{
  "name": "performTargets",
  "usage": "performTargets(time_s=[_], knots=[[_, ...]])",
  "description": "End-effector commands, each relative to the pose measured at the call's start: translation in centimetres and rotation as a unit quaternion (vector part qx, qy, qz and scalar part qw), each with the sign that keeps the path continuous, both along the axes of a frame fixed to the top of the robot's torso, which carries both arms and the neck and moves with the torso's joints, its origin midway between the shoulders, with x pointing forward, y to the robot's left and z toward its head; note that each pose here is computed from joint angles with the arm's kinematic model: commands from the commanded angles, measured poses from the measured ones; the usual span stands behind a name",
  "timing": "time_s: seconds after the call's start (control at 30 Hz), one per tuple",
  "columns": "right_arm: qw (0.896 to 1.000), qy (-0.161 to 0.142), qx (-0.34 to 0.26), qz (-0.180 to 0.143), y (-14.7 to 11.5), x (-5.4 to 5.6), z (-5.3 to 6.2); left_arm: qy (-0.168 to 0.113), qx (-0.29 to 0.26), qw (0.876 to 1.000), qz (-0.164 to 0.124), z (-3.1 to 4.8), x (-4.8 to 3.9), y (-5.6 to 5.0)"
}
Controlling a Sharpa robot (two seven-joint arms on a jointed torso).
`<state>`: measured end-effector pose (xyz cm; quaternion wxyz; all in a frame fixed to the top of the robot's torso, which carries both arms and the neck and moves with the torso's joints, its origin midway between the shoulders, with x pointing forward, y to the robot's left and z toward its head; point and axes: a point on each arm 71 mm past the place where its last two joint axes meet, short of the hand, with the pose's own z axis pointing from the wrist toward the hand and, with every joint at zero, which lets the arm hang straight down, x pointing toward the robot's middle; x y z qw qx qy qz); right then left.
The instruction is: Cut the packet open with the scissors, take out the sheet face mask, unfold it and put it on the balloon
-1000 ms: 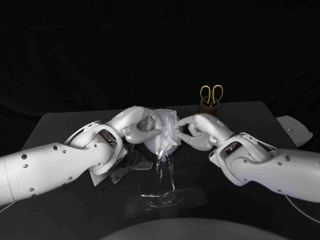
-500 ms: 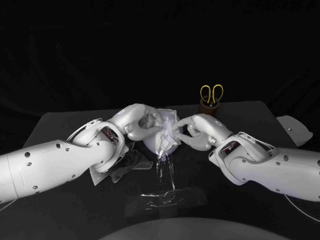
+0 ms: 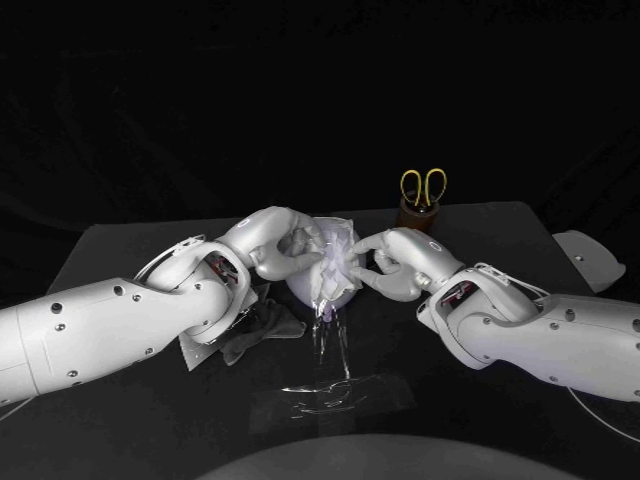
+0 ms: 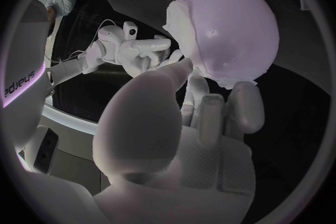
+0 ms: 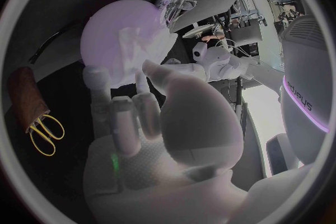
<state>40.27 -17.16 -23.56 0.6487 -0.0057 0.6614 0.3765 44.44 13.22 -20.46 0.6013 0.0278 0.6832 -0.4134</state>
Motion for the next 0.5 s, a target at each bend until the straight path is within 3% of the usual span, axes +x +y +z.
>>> performTargets(time_s=[0.03, 0.5], knots=[[1.000, 0.002, -0.009, 0.005, 0.13, -0.02, -0.10, 0.006, 0.013, 1.000, -0.012, -0.03, -0.14, -0.40], [1.000, 0.009, -0.016, 0.004, 0.18, 0.06, -0.27, 0.015, 0.022, 1.000, -0.011, -0.20, -0.15, -0.42]])
